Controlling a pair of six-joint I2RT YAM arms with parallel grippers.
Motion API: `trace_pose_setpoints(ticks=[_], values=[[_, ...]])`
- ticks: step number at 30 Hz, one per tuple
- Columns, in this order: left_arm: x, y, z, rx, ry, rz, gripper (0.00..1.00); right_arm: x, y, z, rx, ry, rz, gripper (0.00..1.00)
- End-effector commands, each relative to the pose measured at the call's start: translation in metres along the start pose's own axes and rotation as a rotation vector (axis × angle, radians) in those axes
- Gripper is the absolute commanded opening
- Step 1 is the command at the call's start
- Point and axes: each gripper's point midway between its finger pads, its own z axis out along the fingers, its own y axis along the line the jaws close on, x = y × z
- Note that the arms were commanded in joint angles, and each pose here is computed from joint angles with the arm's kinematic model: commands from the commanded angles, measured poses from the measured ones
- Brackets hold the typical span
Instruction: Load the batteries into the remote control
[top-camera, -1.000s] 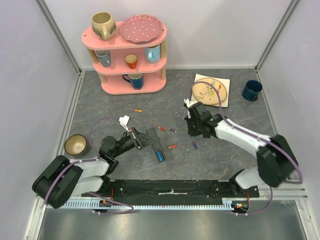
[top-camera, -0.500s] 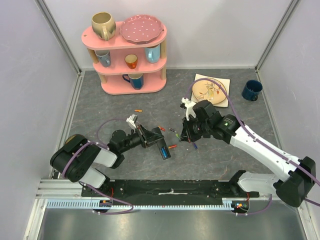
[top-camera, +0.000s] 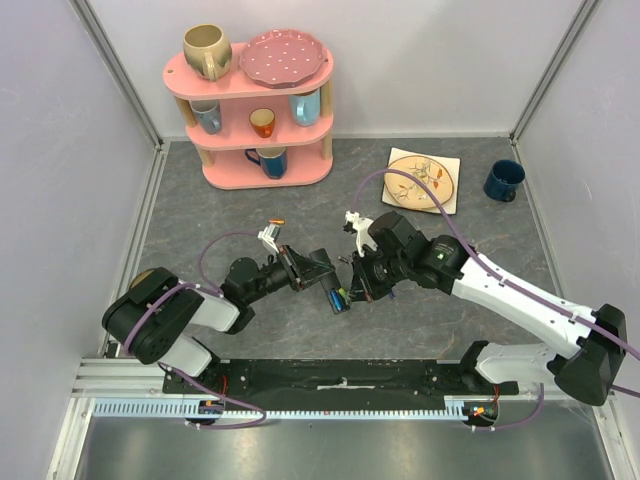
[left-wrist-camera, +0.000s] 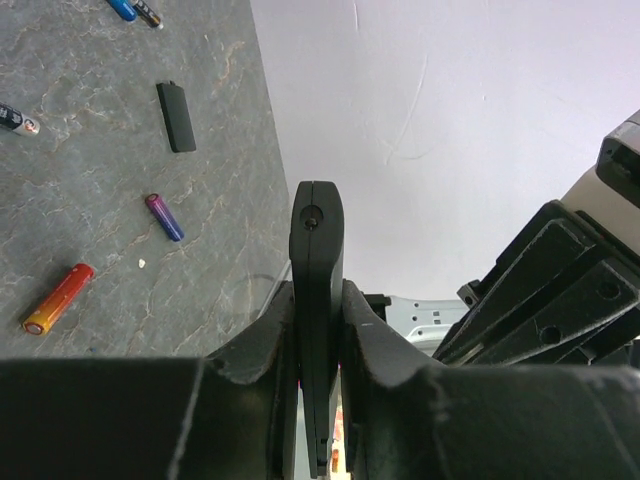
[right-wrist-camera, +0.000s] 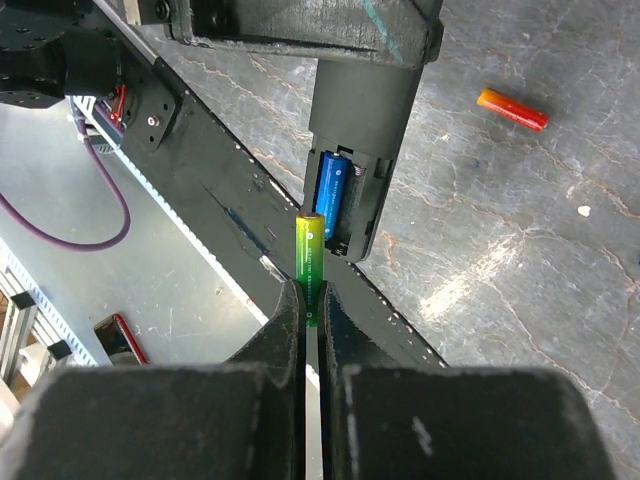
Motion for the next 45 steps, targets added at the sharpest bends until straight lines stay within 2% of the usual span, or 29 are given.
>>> trace_pose_setpoints(ticks=[1, 18, 45], values=[[-0.023, -0.086, -0.005, 0.346, -0.147, 0.218, 0.02, -0.006, 0.010, 0.000, -0.002, -0.005, 0.021, 0.00], [-0.024, -0.096, -0.012, 0.370, -0.180, 0.241, 0.02, 0.000, -0.008, 0.019, 0.086, 0.036, 0.037, 0.00], [-0.012, -0.103, -0.019, 0.393, -0.144, 0.221, 0.02, -0.011, -0.022, 0.025, 0.177, 0.028, 0.037, 0.00]])
